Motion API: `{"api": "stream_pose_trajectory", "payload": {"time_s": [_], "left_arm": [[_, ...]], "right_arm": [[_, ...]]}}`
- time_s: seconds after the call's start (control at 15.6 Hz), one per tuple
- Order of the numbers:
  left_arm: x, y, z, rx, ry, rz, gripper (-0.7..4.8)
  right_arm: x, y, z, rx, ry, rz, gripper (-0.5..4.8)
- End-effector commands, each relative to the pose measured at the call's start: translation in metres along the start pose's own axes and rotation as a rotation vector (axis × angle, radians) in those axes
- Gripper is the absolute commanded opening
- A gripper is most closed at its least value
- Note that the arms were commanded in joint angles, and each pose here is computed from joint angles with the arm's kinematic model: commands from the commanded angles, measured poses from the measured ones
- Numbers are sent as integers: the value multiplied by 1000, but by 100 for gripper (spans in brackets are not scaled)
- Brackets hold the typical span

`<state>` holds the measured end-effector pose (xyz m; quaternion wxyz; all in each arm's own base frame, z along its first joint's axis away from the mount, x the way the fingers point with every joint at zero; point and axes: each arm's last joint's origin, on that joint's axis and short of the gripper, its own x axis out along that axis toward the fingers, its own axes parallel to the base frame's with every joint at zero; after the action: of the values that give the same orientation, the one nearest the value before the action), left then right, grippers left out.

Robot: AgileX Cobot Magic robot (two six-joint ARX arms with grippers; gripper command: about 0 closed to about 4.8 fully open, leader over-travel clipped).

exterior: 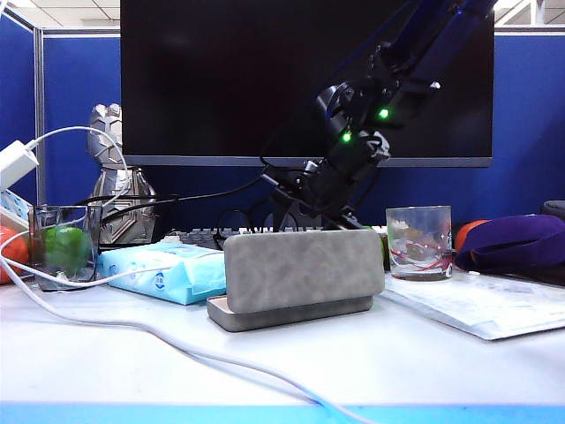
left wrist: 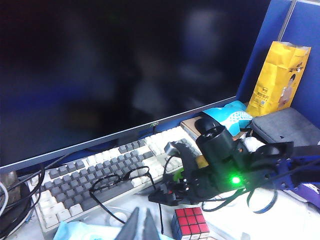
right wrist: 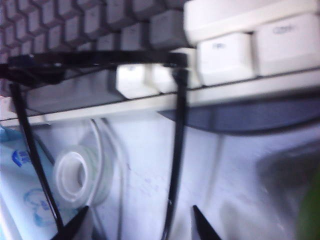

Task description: Pick up the glasses, fold the temples of the glasses, place the glasses into the glasses case, and finally close the glasses case.

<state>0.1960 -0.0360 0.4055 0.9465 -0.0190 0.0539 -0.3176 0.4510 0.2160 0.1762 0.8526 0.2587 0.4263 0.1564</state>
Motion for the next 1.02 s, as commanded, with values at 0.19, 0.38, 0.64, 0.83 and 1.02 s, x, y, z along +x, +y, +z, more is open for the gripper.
{"api": "stream_pose_trajectory", "payload": {"time_s": [0.19,0.38,0.64,0.83,1.02], "left_arm": [[-1,-1,4,15,-18,-6,-5],[-1,-1,4,15,-17,-6,-5],[-1,-1,3,10,-9,-6,-5],[-1,-1,3,9,-7,-6,-5],[-2,-1,3,2,-9,-11,-5]], "right_arm": [[15,-9,-8,28,25,-13,197],[15,-8,-7,22,22,-5,-6],[3,7,6,-31,-19,73,-6],[-20,22,18,-133,-67,108,-6],[-63,48,34,-347,-152,179,-6]]}}
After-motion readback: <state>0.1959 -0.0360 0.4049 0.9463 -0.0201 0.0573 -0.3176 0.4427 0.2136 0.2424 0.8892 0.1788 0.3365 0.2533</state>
